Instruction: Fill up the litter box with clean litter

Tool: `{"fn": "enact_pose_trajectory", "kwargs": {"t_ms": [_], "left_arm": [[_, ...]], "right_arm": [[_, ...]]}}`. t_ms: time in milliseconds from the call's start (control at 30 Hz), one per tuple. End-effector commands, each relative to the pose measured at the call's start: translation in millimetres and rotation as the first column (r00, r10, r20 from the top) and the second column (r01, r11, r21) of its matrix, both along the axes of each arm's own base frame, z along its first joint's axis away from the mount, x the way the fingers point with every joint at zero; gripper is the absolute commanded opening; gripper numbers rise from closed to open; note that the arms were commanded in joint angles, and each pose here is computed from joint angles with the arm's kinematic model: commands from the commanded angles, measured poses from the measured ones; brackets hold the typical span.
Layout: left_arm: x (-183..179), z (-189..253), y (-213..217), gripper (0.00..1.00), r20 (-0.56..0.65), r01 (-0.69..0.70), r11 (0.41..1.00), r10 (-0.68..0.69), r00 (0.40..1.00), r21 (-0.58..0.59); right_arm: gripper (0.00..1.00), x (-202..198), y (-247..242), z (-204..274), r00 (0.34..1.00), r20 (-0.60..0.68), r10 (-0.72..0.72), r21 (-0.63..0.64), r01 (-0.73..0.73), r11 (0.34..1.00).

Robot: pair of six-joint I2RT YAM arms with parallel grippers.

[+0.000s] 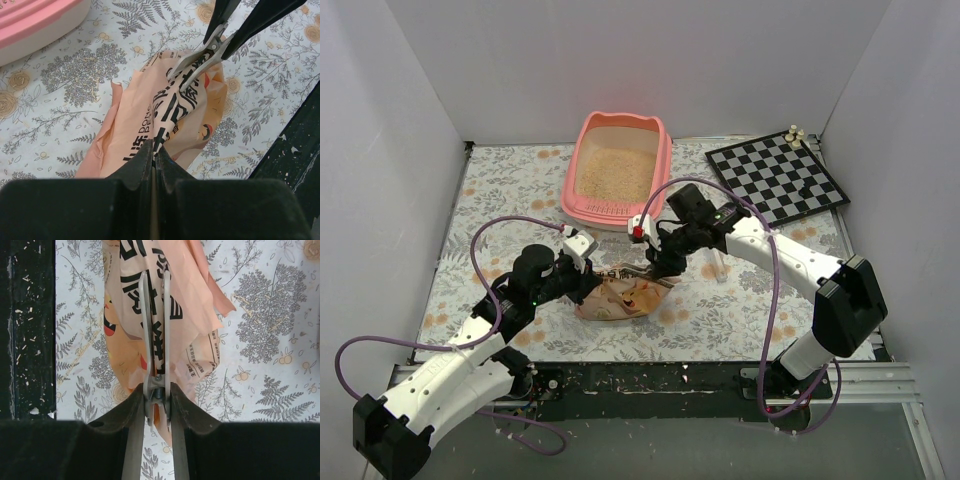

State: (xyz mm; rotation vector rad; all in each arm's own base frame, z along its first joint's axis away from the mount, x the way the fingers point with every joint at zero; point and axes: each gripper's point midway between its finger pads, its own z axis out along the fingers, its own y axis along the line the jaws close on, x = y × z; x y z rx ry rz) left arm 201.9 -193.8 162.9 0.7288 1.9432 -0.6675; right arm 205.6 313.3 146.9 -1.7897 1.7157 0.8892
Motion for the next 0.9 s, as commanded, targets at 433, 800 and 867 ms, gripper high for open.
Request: {"fn": "enact_pose_trajectory", "kwargs": {"t_ms": [433,800,867], "left_arm": [[10.4,39.1,-8.3,0.09,0.128,0.010,0.996,0.002,0.992,-0.088],[11.5,55.4,-10.6,0.51,0.150,0.022,0.995,-0.007,0.989,-0.099],[12.4,67.4,-13.1,0.59,0.156,0.030,0.994,-0.013,0.988,-0.106]], "right_arm": [[0.86,8.4,-6.1,45.9,0.989,0.103,-0.105,0.043,0.101,0.994],[0.93,24.5,-16.6,137.8,0.912,0.237,-0.334,0.276,0.266,0.924],[0.93,32.2,-21.8,158.0,0.866,0.225,-0.446,0.361,0.351,0.864]]}}
